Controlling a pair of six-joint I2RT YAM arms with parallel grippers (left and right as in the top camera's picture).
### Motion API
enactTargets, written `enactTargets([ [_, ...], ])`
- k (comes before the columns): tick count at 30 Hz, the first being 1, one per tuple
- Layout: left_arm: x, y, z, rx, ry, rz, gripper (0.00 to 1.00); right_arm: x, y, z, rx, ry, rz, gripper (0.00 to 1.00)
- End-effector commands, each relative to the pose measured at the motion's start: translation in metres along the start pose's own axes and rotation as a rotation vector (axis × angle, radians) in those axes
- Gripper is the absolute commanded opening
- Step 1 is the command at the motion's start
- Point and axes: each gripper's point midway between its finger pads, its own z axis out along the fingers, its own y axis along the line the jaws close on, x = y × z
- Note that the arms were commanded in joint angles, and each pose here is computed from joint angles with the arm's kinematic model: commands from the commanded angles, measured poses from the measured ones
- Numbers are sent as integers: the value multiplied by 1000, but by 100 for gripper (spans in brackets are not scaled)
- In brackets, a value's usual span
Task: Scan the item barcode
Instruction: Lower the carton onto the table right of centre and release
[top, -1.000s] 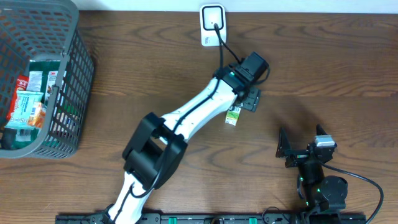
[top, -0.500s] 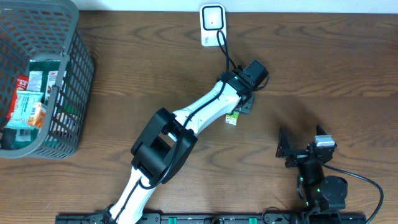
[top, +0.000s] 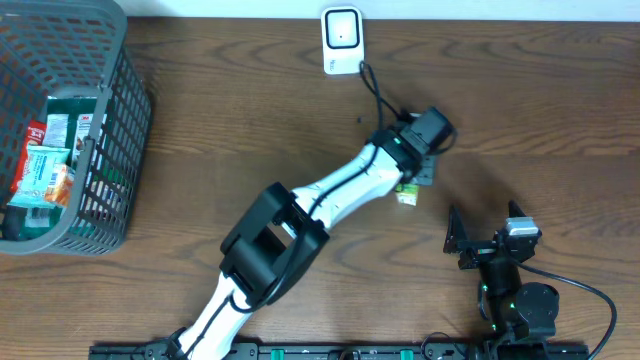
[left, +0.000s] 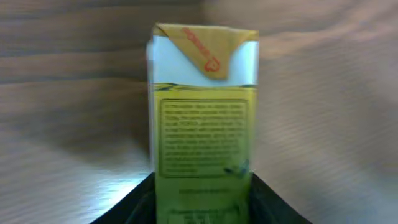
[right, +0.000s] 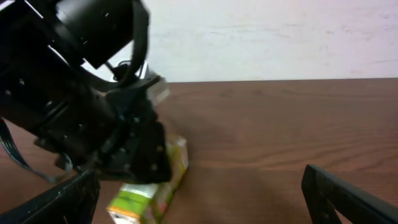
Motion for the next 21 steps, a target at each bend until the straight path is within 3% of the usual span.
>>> enactTargets([
  [1,11,-21,2,12,-17,17,44,1,2,0,-10,3,13,99],
  [8,12,-34,0,-41,-102,47,45,1,2,0,-10,3,13,99],
  [21,-8,-24,-14,-49,-126,72,78,1,2,0,-10,3,13,99],
])
